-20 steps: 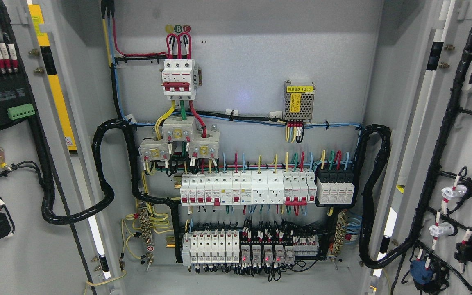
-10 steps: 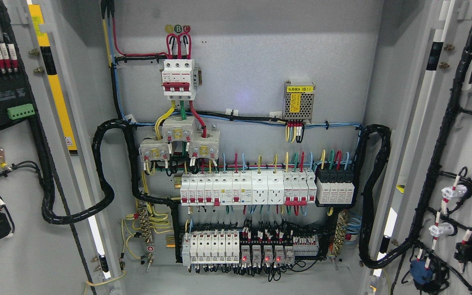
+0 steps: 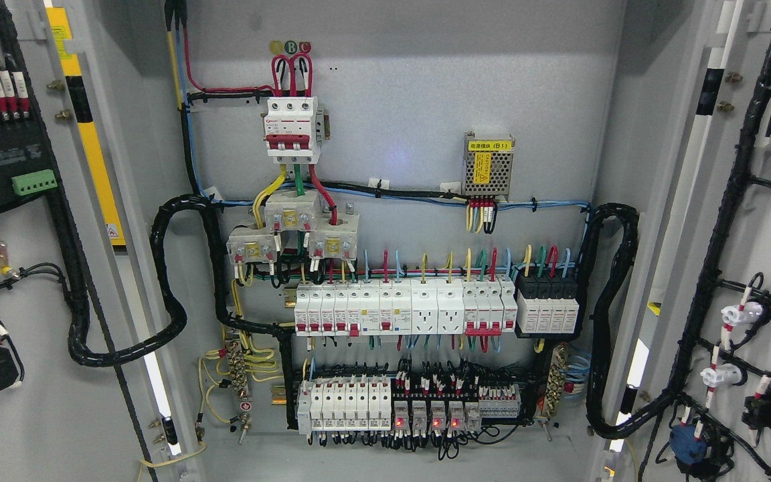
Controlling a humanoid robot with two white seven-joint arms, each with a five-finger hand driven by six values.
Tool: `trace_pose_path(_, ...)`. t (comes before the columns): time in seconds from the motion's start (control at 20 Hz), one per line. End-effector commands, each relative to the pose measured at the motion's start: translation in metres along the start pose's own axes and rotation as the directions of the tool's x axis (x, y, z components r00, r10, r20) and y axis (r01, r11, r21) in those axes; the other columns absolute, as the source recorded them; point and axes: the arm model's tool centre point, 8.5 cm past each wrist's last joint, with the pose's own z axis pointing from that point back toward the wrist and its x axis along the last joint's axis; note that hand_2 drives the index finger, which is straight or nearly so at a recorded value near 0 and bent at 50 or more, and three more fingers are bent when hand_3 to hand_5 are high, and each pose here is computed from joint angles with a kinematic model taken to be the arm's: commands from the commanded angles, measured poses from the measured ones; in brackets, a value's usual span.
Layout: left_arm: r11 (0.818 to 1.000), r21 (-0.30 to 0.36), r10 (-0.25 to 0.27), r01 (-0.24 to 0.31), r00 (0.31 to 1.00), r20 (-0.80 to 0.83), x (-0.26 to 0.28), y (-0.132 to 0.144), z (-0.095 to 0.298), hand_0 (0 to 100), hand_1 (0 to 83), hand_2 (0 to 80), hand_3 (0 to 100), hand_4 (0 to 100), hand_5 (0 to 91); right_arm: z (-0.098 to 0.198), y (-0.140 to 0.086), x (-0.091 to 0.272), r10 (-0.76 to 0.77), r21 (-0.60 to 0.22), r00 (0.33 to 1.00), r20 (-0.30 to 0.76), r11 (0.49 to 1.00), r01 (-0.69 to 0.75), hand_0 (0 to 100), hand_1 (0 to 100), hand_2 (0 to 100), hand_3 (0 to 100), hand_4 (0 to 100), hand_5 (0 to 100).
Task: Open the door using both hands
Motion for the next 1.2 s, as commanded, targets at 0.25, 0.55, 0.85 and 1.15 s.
trace_pose_path(0.25,0.998,0.007,-0.057,0.061,0.963,-0.264,-0.079,-0.026,0.022,0,0.0,0.0,0,0,0.0,-0.009,0.007,-0.041,0.022,-0.019,0.924,-0.381,0.999,-0.032,21,9,0,0,0,0)
trace_pose_path(0.55,0.999,-0.012,-0.045,0.043,0.959,-0.279,-0.082,-0.032,0.023,0,0.0,0.0,0,0,0.0,-0.008,0.011,-0.05,-0.001,-0.024,0.879,-0.476,1.0,-0.012,21,9,0,0,0,0)
trace_pose_path(0.85,0.999,-0.016,-0.044,0.042,0.959,-0.28,-0.083,-0.035,0.023,0,0.0,0.0,0,0,0.0,-0.004,0.011,-0.057,-0.019,-0.034,0.836,-0.549,0.999,0.001,21,9,0,0,0,0)
trace_pose_path(1.15,0.999,-0.018,-0.046,0.043,0.96,-0.277,-0.082,-0.036,0.022,0,0.0,0.0,0,0,0.0,-0.002,0.009,-0.059,-0.075,-0.065,0.824,-0.562,0.997,0.047,21,9,0,0,0,0)
